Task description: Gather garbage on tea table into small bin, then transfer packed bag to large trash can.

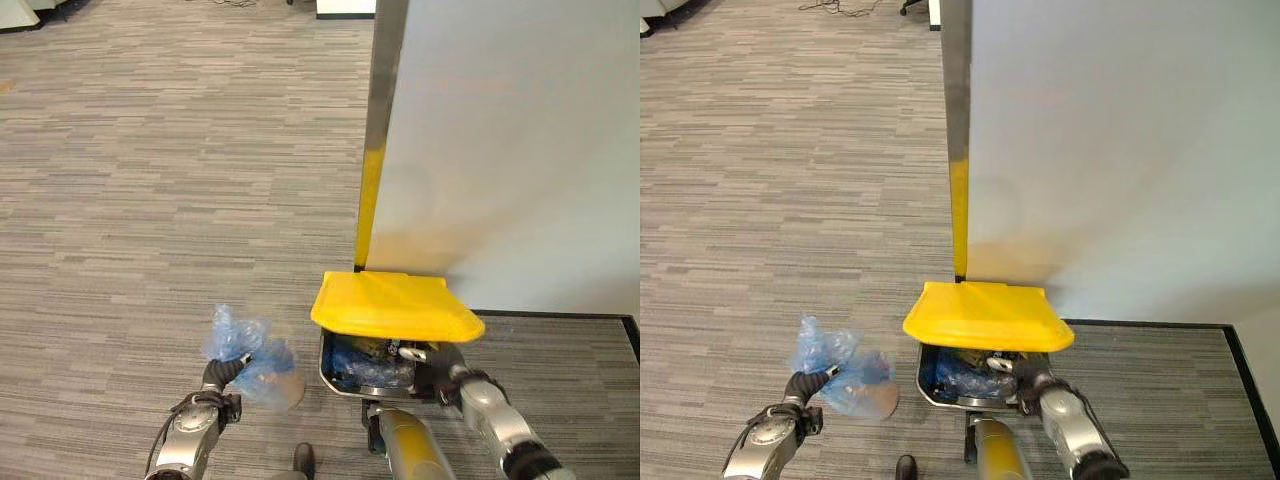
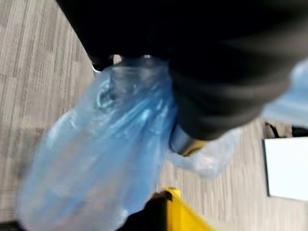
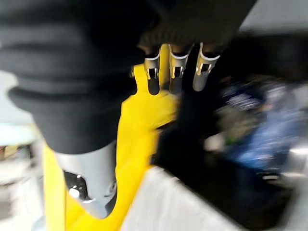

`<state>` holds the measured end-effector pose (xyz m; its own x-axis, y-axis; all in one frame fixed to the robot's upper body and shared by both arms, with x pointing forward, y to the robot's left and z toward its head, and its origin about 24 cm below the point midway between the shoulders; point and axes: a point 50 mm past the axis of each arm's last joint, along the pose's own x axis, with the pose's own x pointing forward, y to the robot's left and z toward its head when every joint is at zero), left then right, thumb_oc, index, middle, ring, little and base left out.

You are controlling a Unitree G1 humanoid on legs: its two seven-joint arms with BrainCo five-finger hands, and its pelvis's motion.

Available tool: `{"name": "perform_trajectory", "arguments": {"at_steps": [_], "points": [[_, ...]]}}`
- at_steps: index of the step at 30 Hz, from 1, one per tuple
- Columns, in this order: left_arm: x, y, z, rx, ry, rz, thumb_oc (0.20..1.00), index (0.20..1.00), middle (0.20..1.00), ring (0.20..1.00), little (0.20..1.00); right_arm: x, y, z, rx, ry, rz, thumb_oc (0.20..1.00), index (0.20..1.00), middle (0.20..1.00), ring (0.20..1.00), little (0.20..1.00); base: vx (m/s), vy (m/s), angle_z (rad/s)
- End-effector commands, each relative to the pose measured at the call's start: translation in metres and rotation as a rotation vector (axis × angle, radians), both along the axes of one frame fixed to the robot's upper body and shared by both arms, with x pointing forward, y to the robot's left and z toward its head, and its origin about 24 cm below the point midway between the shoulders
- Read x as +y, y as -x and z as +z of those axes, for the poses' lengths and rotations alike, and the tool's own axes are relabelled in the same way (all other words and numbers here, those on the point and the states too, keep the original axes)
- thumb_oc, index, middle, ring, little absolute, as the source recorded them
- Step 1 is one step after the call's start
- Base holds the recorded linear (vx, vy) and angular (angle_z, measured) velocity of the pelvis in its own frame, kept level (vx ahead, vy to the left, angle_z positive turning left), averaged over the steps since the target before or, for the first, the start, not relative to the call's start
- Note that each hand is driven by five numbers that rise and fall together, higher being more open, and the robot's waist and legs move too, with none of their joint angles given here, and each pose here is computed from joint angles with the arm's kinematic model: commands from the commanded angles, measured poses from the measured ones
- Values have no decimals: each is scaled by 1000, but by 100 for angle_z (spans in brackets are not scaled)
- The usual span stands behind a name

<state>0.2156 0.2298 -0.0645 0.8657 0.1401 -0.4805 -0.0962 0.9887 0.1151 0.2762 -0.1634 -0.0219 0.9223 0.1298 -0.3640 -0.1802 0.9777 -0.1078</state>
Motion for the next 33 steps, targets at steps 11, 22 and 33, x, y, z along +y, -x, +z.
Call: {"name": "perform_trajectory", "arguments": {"at_steps": [11, 22, 33], "points": [[-43, -58, 87, -401, -22, -362, 200, 200, 200, 200, 200, 51, -84, 128, -440, -20, 146, 1000, 1000, 1000, 1000, 1000, -40, -4, 0], [-146, -126, 140, -548, -346, -777, 200, 200, 200, 200, 200, 36, -119, 221, -682, 249, 111, 1000, 1000, 1000, 1000, 1000, -65, -8, -13], [-103, -151, 117, -358, -711, -626, 624, 624, 624, 624, 624, 51, -109, 260, -868, 322, 176, 1000, 1000, 1000, 1000, 1000, -31, -12, -21]]}}
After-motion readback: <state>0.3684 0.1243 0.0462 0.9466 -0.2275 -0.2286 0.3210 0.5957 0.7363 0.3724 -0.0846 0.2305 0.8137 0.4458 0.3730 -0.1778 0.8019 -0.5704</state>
